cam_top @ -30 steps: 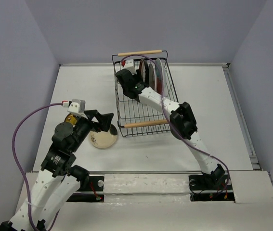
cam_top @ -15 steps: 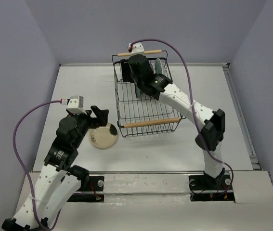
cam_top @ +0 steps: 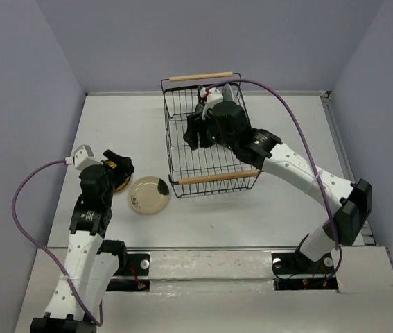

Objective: Load the plates into the dish rack

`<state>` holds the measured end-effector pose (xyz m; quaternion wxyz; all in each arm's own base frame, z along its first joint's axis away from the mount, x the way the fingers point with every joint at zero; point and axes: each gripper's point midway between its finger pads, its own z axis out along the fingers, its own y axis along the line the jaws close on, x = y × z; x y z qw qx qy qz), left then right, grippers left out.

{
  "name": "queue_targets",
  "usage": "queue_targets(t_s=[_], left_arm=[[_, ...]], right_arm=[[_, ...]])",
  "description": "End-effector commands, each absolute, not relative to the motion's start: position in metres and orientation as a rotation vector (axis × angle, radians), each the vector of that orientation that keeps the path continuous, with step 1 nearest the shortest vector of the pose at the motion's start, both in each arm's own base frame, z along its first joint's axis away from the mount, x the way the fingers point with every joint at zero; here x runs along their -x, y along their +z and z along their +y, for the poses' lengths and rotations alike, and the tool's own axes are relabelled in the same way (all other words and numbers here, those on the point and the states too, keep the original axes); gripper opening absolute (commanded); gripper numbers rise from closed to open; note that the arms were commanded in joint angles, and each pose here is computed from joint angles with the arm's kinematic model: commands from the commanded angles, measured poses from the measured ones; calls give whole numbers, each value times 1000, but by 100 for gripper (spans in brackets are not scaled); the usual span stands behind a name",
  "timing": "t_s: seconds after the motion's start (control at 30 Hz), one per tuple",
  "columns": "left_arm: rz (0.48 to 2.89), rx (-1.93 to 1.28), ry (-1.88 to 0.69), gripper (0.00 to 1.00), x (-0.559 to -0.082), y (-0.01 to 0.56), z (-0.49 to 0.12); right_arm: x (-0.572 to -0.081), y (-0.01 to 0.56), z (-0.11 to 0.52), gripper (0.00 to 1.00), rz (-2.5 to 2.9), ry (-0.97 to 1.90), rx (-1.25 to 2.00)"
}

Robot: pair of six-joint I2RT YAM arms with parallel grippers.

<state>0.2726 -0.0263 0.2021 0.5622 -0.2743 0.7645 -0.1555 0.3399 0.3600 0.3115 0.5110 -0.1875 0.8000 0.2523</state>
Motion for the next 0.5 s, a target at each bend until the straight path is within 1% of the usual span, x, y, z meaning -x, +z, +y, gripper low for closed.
queue_targets(t_s=[0.0,0.07,0.1,0.17,0.27,0.37,0.43,0.47], left_arm=[[1783,947,-300,86,-272,163,13],[1809,1057,-263,85,-267,136,30],[1847,1101,-287,86,-267,123,29],[1887,1222,-252,86,-259,94,40],[1893,1307,-194,86,-253,77,51],[1875,1369,-191,86,-251,65,53],[1830,1387,-198,84,-254,62,56],[1817,1426,-202,81,-251,52,56]], right_arm=[[-314,349,350,65,1802,718,468],[-307,343,345,66,1803,730,479],[-306,343,344,66,1794,734,476],[-302,343,339,66,1785,730,475],[-303,344,329,66,1772,691,457],[-300,350,323,66,1753,682,460],[-299,353,322,66,1747,687,461],[-298,352,324,66,1749,696,465]])
